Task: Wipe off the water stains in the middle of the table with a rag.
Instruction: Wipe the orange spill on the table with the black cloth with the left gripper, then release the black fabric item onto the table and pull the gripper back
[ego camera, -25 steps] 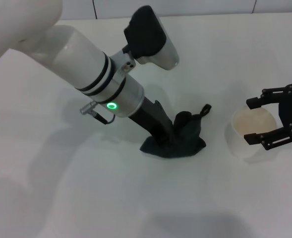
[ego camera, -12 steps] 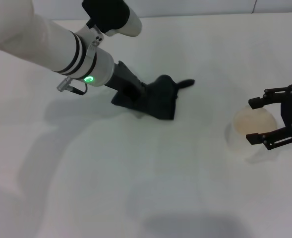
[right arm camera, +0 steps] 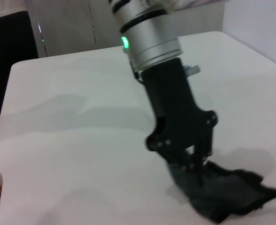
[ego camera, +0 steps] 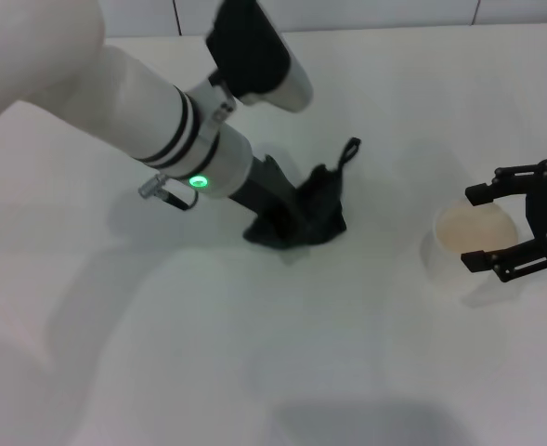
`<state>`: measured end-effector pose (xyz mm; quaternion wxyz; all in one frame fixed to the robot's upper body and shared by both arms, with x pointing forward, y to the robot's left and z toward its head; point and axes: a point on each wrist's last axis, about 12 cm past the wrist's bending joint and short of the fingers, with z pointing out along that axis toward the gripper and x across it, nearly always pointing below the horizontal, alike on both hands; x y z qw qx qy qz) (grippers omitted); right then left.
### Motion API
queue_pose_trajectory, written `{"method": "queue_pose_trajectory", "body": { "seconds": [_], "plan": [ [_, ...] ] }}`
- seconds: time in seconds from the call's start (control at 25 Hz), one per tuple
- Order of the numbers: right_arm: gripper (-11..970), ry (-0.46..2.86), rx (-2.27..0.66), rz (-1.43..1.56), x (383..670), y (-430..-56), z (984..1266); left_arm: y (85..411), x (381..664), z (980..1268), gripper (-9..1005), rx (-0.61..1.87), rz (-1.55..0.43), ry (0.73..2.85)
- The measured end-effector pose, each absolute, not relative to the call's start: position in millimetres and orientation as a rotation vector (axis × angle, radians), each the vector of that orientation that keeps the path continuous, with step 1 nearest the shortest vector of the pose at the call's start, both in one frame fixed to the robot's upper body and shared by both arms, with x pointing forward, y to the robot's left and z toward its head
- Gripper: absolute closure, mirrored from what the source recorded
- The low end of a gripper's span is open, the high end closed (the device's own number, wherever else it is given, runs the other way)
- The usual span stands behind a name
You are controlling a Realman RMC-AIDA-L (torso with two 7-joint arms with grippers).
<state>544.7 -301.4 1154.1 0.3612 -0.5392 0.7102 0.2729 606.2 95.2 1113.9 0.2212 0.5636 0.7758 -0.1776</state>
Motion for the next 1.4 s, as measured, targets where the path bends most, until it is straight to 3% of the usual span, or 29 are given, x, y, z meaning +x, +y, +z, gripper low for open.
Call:
{"method": "queue_pose_trajectory", "body": {
  "seconds": [0.68,0.96,1.16,1.4],
  "plan": [
    [86,1.835,-1.389,0.705,543,-303,1153,123,580,1119,839,1.621,-0.668,2.177],
    [86,1.837,-1.383,0.707,543,-304,1153,150,577,1125,833,1.467,-0.665,2.231],
    [86,1.838,-1.381,0.707,542,-304,1153,173,576,1132,616,1.368,-0.664,2.226],
    [86,1.837,-1.383,0.716,541,-304,1153,196,555,1134,377,1.411,-0.656,2.088]
  ]
}}
